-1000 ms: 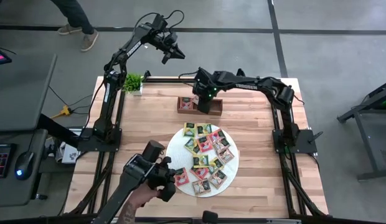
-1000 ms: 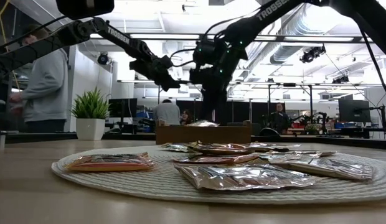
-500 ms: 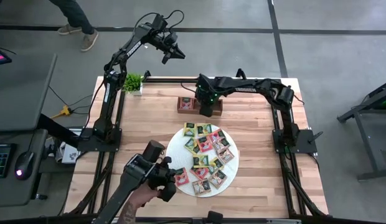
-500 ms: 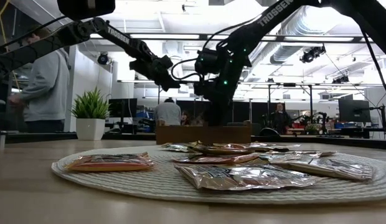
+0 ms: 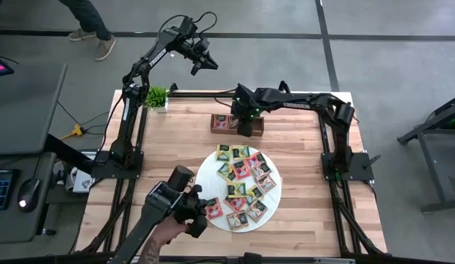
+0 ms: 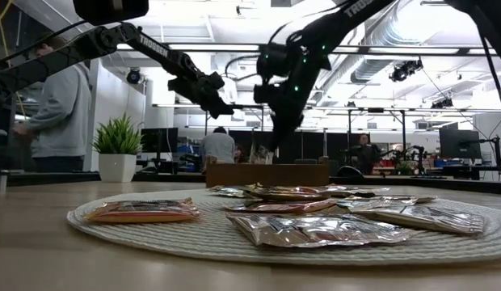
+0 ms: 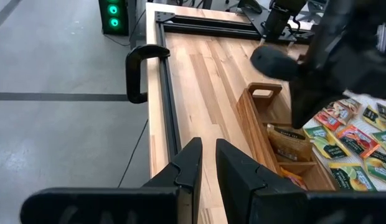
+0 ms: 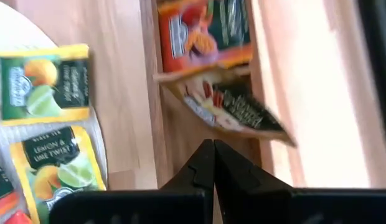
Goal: Pick & Place Tea
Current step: Put the brown tea bag into the middle section of the wooden organizer
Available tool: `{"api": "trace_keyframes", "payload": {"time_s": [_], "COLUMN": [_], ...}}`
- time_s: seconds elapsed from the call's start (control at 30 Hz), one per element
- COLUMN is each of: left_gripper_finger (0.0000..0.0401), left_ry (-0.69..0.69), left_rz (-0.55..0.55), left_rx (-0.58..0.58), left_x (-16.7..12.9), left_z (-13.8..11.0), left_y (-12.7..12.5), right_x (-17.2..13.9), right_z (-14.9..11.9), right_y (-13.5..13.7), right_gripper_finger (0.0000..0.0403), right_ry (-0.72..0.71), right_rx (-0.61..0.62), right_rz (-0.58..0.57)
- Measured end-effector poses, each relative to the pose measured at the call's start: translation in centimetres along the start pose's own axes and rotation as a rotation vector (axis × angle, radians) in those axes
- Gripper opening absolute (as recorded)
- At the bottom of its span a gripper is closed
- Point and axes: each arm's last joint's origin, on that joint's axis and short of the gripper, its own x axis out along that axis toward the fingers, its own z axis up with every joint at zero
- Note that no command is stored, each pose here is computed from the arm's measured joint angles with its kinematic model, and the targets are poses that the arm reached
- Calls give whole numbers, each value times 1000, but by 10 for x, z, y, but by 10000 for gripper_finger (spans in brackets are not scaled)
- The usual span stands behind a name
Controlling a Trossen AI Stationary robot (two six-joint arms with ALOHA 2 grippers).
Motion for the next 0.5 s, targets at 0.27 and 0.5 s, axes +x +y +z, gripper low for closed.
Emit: {"api": "trace_keyframes", "payload": {"time_s": [0.27, 0.5], "left_gripper_finger": [45, 45], "left_ry": [-1, 0], "left_rz": [-1, -2], "left_rx": [0, -3], "left_x": [0, 0], "left_z": [0, 0], "left_y": [0, 0], "right_x": [-8, -9], "right_z": [10, 11], "right_y": [-2, -8], "right_gripper_finger": [0, 0], "right_ry": [-111, -133], "right_rx": [-115, -154], "right_rz": [-4, -24]}}
